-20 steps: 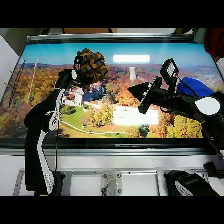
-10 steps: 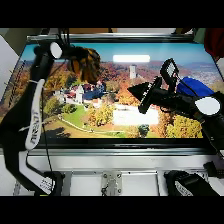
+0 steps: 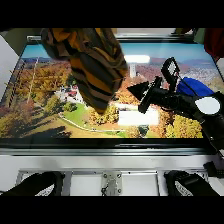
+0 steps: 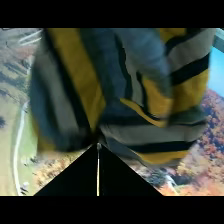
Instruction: Fold the clothes and pants, and hang the long-sleeved shirts on hangers.
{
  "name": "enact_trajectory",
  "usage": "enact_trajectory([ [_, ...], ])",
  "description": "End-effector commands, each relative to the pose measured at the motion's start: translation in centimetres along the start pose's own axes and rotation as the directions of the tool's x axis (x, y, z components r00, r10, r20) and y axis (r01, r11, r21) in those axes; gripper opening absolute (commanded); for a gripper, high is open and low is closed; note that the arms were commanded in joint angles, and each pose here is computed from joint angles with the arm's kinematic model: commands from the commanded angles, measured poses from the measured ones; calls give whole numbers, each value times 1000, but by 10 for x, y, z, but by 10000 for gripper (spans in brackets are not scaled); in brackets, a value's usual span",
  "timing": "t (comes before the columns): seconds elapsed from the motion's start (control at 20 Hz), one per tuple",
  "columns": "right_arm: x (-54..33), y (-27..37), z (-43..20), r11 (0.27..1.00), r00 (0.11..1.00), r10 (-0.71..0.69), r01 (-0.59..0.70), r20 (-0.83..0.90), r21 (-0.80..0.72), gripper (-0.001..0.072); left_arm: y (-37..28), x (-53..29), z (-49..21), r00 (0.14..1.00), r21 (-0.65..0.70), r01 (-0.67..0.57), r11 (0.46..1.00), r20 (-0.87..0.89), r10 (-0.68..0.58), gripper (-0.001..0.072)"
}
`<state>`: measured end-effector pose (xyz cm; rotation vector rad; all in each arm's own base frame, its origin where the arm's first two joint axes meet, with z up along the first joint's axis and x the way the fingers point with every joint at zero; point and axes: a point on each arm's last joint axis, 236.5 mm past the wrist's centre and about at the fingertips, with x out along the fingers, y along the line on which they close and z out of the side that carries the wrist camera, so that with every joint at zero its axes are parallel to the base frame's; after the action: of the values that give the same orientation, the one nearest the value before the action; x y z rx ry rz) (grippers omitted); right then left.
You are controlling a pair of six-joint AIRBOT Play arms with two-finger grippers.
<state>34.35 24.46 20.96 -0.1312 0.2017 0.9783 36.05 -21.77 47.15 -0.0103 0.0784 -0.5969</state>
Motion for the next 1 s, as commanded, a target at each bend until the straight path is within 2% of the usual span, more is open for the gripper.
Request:
enact_trajectory([
  [0.0,-5,7,17,995,998,17,-22,58,94,22,-9,-43,18,1000,20,8,1000,30,-8,14],
  [0.1,-15,-3,20,999,998,-29,27,55,42,22,7,-40,-24,990,-18,-29,999,-137,26,14],
  [0.2,-25,-13,22,997,996,-69,68,57,25,23,25,-25,-92,940,-81,-85,993,-338,53,14],
  [0.45,-32,-13,35,996,992,-73,68,103,56,23,59,-2,-298,704,-178,-246,953,-708,50,14],
  [0.6,-32,-12,40,995,990,-68,59,123,77,22,73,-21,-408,562,-198,-355,914,-826,39,14],
  [0.7,-32,-12,40,995,990,-69,60,123,77,22,77,-42,-453,480,-195,-406,893,-877,27,14],
  [0.85,-32,-11,42,995,989,-65,54,131,87,23,86,-65,-485,409,-190,-462,867,-912,18,14],
  [0.95,-32,-11,44,993,988,-63,48,141,110,27,94,-72,-491,396,-191,-490,850,-918,22,14],
])
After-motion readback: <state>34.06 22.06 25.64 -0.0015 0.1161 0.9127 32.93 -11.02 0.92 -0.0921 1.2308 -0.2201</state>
